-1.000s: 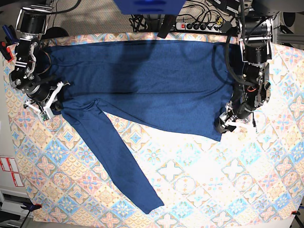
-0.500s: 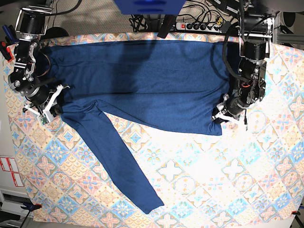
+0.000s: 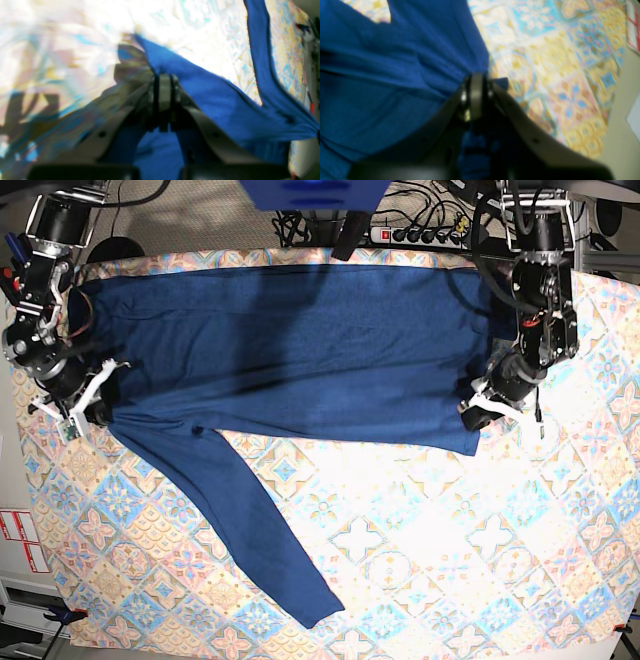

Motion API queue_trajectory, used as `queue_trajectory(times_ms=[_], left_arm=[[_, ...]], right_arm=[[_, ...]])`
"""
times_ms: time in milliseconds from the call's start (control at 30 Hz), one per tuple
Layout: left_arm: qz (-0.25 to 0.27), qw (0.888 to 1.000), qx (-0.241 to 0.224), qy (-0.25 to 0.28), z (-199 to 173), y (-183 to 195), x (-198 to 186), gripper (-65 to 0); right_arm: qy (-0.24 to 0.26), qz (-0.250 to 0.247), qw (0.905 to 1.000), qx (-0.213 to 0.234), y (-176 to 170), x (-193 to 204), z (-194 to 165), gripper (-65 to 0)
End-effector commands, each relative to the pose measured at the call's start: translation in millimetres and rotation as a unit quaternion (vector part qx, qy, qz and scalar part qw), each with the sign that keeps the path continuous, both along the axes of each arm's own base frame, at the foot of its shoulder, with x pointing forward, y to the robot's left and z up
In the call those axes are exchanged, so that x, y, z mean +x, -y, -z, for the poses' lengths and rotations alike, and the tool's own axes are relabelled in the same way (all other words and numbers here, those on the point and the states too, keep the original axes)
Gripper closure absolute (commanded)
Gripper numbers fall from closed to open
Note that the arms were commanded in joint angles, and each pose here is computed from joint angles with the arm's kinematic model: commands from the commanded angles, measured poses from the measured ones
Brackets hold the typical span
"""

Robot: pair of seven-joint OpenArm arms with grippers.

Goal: Fold the T-shirt properly
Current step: 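Fold the held side edges toward the collar with both grippers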

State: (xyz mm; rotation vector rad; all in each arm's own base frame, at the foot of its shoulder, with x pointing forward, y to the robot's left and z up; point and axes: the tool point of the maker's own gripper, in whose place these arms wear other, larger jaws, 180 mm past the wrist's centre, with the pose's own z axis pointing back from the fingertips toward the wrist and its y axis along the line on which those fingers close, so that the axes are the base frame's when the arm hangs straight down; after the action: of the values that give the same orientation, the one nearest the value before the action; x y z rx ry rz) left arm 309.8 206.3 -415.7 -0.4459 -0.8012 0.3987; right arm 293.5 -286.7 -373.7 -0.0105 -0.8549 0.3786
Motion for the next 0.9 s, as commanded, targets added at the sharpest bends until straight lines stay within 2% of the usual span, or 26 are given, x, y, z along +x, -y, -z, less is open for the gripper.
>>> queue_trajectory(times_ms=[0, 133, 400, 600, 867], left_arm=[[0.014, 0.999, 0.001, 0.045, -29, 6, 10, 0.0], [0.027, 0.999, 0.009, 0.045, -33, 11, -9, 0.0], [0.053, 0.996, 0.019, 0.062, -53, 27, -39, 0.0], [0.042, 0.996, 0.038, 0.064, -64, 13, -58, 0.0], [0.049, 0.996, 0.059, 0.035, -54, 1, -80, 0.0]], right_arm=[[0.034, 0.001, 0.9994, 0.007, 3, 10, -19, -0.7], [0.043, 0.011, 0.9985, 0.034, 5, 9, -23, -0.7], [0.034, 0.012, 0.9987, 0.037, 4, -1, -17, -0.7], [0.014, 0.013, 0.9992, 0.036, 5, -15, -6, -0.7], [0.009, 0.039, 0.9988, 0.030, 23, -29, -5, -0.7]])
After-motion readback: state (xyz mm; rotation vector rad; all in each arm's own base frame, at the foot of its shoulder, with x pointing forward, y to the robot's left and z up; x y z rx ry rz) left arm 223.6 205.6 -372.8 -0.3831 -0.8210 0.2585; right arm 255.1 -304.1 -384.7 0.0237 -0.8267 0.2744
